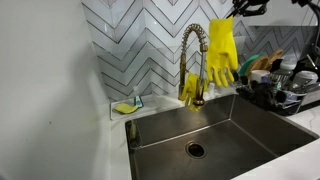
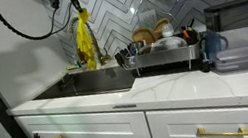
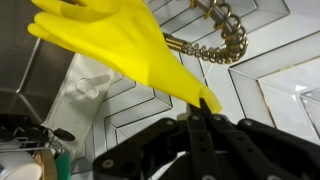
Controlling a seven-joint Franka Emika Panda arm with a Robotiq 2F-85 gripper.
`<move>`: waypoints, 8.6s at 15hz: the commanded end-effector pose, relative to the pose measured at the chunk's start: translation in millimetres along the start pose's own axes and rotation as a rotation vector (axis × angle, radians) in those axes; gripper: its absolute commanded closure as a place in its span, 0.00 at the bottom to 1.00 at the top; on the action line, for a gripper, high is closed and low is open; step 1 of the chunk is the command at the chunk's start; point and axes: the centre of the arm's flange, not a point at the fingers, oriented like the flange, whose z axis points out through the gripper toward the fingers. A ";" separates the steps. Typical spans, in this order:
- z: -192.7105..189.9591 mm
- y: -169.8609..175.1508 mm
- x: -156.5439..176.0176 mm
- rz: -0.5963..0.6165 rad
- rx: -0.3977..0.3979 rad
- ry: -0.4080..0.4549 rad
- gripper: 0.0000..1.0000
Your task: Hang the yellow gloves over the faucet
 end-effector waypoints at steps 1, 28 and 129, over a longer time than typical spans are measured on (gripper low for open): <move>-33.5 -24.9 -44.7 -0.060 -0.082 -0.060 1.00; 20.9 -110.1 -60.6 0.049 0.313 0.252 1.00; 213.5 135.0 10.2 0.467 -0.191 -0.591 0.00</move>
